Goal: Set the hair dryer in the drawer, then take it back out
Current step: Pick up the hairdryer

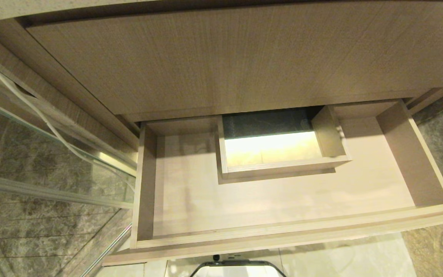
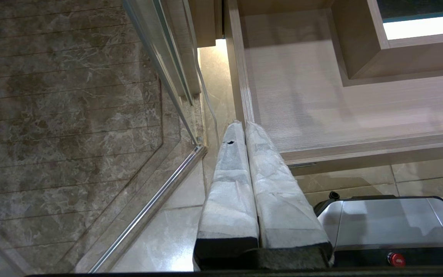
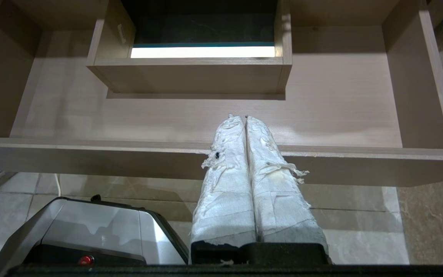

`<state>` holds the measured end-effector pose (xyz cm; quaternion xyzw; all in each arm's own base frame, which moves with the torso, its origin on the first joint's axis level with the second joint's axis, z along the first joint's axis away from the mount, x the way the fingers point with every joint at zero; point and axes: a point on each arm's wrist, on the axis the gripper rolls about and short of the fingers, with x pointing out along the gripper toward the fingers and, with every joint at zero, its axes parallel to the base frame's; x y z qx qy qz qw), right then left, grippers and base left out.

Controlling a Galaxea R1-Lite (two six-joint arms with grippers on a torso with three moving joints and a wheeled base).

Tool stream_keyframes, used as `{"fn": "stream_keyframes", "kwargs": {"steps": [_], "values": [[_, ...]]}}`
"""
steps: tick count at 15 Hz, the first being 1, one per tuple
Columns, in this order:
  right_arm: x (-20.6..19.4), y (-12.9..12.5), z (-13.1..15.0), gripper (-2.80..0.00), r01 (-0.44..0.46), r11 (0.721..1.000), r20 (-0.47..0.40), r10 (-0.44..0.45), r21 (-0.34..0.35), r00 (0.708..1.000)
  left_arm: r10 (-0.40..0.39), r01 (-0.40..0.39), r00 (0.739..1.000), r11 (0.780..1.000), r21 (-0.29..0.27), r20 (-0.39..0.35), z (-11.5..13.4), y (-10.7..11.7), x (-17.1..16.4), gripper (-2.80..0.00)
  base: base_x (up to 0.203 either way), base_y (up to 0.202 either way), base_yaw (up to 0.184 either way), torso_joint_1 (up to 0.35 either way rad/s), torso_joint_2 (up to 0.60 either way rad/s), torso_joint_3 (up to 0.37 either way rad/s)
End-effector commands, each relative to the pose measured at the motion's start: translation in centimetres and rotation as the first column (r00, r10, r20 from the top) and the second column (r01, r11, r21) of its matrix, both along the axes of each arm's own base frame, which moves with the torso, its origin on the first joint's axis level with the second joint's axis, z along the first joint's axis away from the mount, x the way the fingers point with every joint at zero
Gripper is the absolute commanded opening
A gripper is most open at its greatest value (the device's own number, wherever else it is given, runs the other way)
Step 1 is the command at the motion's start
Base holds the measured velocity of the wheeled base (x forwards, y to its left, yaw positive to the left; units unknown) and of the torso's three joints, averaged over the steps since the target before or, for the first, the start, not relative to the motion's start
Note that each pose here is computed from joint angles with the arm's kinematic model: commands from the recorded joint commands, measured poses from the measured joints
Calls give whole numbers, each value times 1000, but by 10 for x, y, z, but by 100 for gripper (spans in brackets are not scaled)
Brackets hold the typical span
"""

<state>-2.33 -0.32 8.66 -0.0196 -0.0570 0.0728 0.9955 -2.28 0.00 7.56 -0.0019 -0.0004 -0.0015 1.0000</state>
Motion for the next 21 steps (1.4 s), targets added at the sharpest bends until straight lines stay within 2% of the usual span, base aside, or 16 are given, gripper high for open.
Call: {"fn": "stream_keyframes", "kwargs": {"steps": [1, 21], "values": [[0, 0, -12, -280, 0, 1000, 0, 0, 0, 1000, 0, 0, 1000, 1000, -1, -1, 0, 0, 0, -280, 0, 0, 0, 0, 0, 0], [0, 0, -12, -280, 0, 1000, 0, 0, 0, 1000, 0, 0, 1000, 1000, -1, 1, 0, 0, 0, -280, 0, 0, 0, 0, 0, 0]]}}
